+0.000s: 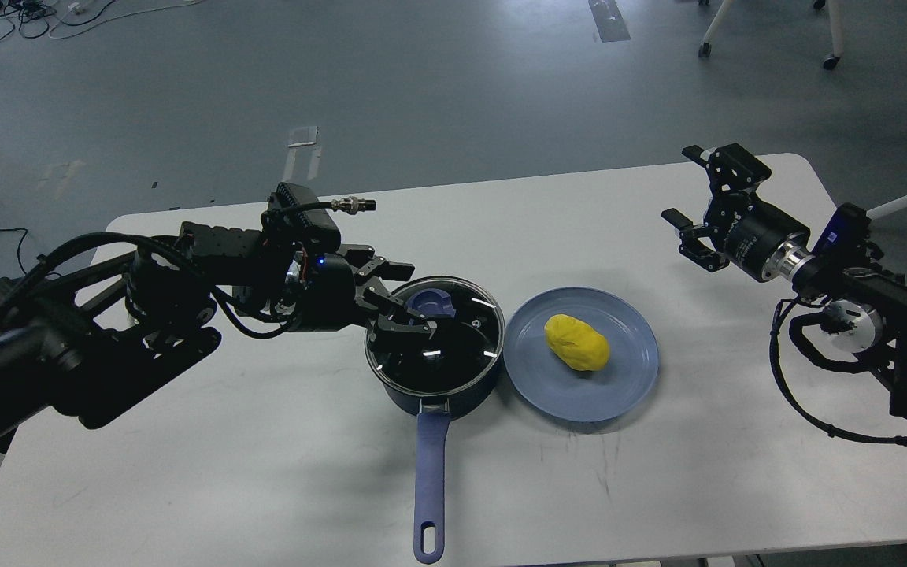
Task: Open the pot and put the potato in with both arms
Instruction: 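Lower the left gripper onto the blue lid knob and grasp it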
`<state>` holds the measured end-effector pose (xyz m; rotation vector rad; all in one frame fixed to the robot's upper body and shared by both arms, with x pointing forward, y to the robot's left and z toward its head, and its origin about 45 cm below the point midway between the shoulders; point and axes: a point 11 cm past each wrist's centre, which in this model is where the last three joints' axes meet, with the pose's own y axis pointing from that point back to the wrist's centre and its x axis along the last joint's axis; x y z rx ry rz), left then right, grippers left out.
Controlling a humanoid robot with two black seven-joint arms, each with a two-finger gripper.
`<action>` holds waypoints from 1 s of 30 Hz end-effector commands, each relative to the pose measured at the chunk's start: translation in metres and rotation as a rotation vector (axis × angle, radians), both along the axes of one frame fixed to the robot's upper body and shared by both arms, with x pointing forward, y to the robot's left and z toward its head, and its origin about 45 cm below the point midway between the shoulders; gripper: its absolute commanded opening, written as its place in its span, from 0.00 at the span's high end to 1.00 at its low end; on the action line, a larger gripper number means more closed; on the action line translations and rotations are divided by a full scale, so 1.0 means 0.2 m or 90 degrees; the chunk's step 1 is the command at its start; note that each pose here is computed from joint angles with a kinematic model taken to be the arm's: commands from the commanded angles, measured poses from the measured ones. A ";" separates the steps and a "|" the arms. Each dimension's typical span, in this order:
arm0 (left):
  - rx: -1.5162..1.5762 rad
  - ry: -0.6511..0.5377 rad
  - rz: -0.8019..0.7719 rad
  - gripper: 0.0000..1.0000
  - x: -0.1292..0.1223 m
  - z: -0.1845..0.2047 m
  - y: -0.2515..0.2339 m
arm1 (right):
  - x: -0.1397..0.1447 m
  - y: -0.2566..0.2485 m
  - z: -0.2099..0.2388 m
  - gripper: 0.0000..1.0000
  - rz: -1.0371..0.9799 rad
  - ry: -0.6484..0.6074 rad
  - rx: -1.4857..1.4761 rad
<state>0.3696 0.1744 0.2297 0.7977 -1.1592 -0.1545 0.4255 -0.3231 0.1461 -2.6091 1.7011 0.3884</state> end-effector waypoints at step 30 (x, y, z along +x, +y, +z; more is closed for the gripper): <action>-0.017 0.017 -0.004 0.07 -0.03 -0.09 -0.06 | 0.00 0.00 0.00 0.00 0.001 0.001 0.000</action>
